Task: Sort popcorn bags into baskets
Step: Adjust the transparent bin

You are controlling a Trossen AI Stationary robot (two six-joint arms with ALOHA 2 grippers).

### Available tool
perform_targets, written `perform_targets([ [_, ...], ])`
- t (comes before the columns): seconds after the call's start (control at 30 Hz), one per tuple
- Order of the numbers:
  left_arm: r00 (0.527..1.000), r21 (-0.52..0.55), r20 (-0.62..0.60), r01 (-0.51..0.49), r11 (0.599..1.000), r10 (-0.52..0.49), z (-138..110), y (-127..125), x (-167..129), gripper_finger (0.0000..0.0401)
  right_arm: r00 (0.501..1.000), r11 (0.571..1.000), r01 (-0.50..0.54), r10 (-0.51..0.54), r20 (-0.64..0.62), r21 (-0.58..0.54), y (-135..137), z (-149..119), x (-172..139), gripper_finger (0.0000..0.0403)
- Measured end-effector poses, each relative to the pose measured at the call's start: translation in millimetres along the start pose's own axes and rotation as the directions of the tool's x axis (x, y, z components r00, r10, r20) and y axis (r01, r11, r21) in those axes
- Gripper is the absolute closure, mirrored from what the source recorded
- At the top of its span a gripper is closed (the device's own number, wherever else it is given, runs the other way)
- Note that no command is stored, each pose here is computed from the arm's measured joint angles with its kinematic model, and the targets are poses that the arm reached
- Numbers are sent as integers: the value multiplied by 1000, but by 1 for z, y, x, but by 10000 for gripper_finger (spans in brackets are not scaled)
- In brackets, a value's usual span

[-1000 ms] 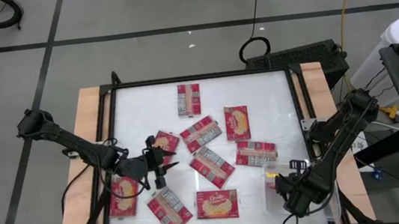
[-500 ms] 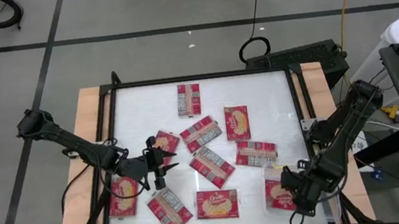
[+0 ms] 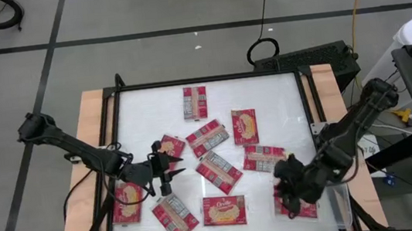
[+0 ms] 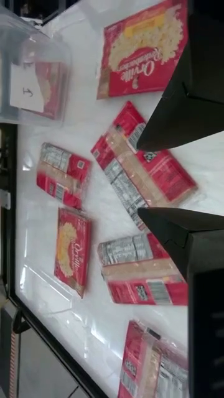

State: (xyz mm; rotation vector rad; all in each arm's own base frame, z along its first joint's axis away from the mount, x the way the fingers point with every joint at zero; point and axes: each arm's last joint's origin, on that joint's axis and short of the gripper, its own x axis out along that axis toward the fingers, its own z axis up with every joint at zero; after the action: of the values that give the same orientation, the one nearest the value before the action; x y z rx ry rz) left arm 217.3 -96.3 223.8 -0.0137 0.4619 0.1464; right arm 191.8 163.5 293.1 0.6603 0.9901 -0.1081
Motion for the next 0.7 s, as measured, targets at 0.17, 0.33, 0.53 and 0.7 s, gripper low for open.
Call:
perform_targets([
  [0.17, 999, -6, 9, 42, 999, -42, -1, -6, 8, 240, 996, 995, 64, -58, 72, -80, -4, 17, 15, 289],
  [0.33, 999, 15, -21, 42, 999, -41, -11, -14, 24, 240, 982, 993, 35, -13, 190, -111, 4, 43, 46, 289],
  [0.53, 998, 18, -46, 44, 999, -43, -19, -19, 34, 240, 999, 992, -15, 19, 28, -125, 4, 47, 92, 305],
  [0.7, 997, 19, -48, 59, 998, -59, -20, -21, 34, 240, 996, 996, -11, 3, -86, -92, 6, 33, 105, 334],
])
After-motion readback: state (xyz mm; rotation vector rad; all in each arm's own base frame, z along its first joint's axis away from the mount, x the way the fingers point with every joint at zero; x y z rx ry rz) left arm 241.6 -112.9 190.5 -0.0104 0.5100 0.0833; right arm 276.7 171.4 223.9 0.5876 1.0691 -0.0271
